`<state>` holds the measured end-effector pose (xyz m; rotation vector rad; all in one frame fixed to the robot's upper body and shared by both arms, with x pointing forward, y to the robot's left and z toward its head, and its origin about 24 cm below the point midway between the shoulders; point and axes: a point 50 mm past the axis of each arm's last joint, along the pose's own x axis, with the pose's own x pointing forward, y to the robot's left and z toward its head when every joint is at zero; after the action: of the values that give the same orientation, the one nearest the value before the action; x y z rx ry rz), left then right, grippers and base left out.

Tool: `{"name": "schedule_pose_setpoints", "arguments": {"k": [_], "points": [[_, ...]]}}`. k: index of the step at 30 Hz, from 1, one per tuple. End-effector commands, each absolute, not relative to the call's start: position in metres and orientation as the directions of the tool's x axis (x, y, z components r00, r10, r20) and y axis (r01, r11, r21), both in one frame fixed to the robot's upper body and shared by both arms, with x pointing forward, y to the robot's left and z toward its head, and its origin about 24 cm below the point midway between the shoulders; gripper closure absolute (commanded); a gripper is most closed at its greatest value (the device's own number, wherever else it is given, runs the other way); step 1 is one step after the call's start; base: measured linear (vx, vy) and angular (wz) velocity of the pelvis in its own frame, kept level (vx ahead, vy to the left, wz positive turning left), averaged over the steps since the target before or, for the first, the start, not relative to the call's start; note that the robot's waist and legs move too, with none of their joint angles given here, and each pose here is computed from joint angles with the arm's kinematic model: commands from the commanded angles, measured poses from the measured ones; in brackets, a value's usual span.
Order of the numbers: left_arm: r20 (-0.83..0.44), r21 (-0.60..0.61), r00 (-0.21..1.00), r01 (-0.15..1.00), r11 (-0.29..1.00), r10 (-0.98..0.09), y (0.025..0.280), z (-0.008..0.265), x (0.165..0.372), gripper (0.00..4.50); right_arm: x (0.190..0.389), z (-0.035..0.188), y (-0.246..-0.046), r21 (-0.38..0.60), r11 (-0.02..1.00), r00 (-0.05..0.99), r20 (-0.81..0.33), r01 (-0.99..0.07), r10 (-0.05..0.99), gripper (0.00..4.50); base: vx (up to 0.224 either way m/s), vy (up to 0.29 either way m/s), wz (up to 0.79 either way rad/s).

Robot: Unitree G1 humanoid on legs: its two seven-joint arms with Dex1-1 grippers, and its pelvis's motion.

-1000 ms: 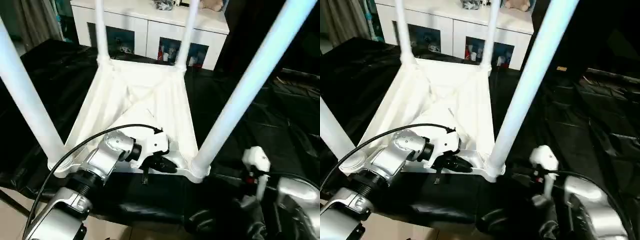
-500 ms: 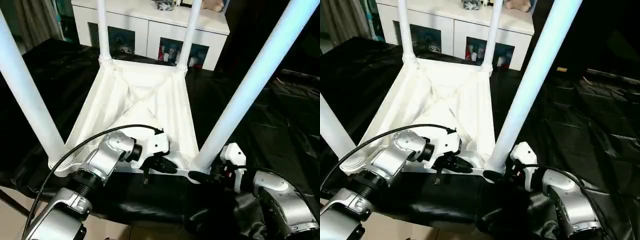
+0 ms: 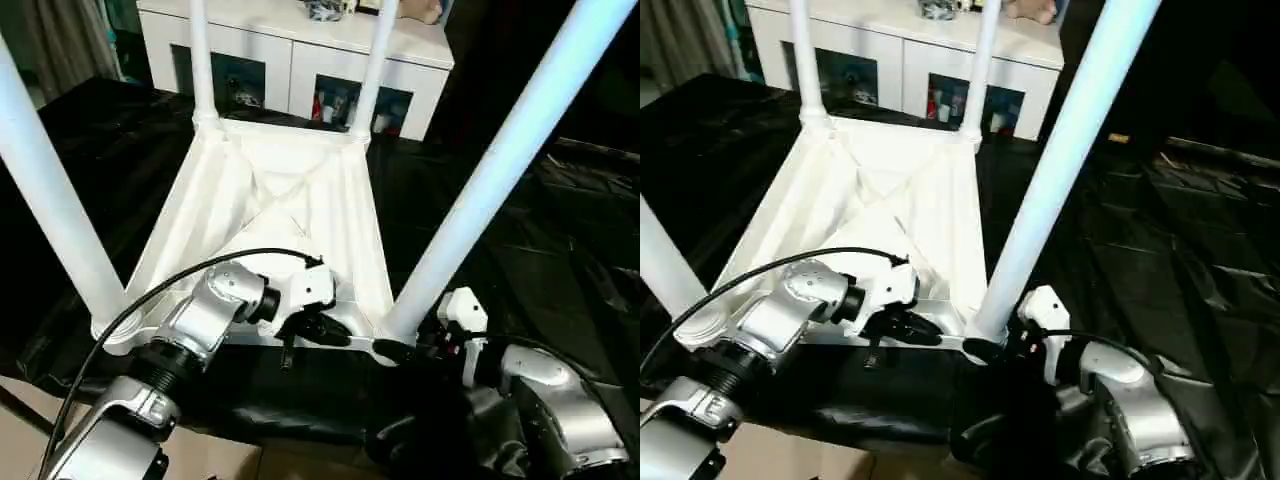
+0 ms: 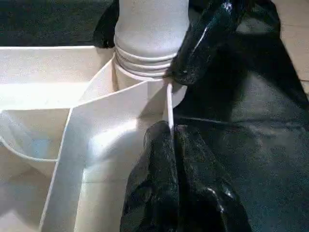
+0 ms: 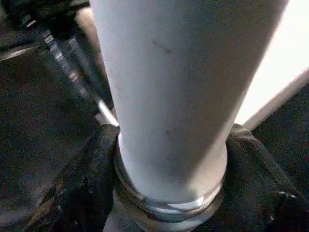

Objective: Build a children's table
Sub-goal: Rotate leg to tighten

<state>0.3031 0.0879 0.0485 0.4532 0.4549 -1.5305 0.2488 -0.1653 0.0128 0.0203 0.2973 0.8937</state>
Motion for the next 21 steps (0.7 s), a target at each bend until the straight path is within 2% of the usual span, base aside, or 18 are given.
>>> {"name": "schedule_pose_setpoints", "arguments": {"k": [1, 2, 3, 4, 8, 14, 21], "points": [[-0.547, -0.062, -0.039, 0.998, -0.006, -0.837, 0.075, 0.033, 0.295, 4.5, 0.259, 0.018, -0.17, 0.185, 0.711, 0.685, -0.193, -0.678, 0.703, 1.78, 0.0, 0.0, 0.0], [-0.541, -0.058, -0.021, 0.998, 0.012, -0.841, 0.074, 0.033, 0.297, 4.5, 0.26, 0.017, -0.169, 0.189, 0.725, 0.7, -0.191, -0.662, 0.688, 1.78, 0.0, 0.0, 0.0], [-0.521, -0.024, 0.085, 0.993, 0.114, -0.849, 0.066, 0.033, 0.306, 4.5, 0.266, 0.011, -0.163, 0.208, 0.794, 0.774, -0.184, -0.572, 0.606, 1.78, 0.0, 0.0, 0.0], [-0.521, -0.024, 0.085, 0.993, 0.114, -0.849, 0.066, 0.033, 0.306, 4.5, 0.266, 0.011, -0.163, 0.208, 0.794, 0.774, -0.184, -0.572, 0.606, 1.78, 0.0, 0.0, 0.0], [-0.523, -0.005, 0.213, 0.968, 0.252, -0.825, 0.055, 0.032, 0.316, 4.5, 0.277, 0.004, -0.156, 0.243, 0.886, 0.874, -0.197, -0.395, 0.444, 1.78, 0.0, 0.0, 0.0], [-0.515, 0.056, 0.358, 0.92, 0.387, -0.779, 0.038, 0.033, 0.327, 4.5, 0.293, 0.0, -0.142, 0.255, 0.944, 0.936, -0.224, -0.212, 0.271, 1.78, 0.0, 0.0, 0.0], [-0.532, 0.104, 0.357, 0.927, 0.359, -0.768, 0.034, 0.03, 0.325, 4.5, 0.298, 0.004, -0.129, 0.299, 0.913, 0.925, -0.174, -0.277, 0.338, 1.78, 0.0, 0.0, 0.0]]}}
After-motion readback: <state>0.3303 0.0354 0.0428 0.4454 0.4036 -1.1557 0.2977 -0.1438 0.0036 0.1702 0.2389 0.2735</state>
